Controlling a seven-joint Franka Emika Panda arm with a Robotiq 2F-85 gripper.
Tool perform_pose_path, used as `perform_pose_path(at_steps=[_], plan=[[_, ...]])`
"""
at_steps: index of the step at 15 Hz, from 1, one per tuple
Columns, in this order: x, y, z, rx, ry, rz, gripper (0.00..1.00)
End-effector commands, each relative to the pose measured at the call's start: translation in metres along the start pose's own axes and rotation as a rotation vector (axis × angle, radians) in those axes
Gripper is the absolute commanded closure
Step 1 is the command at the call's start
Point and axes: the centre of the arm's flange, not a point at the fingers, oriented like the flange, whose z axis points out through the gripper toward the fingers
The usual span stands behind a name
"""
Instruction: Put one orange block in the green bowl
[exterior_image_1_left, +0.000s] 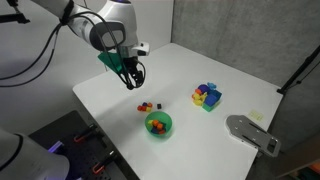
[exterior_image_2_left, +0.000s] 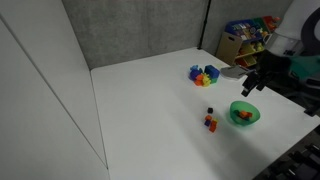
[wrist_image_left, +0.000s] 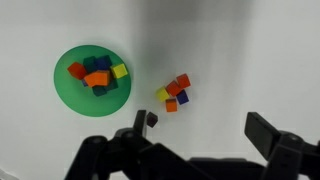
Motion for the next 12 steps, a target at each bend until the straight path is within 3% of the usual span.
perform_pose_path(at_steps=[1, 12], plan=[[0.024, -0.012, 0.044, 0.026, -0.019, 0.01, 0.0], [0.077, -0.014, 0.155, 0.01, -0.024, 0.008, 0.0]])
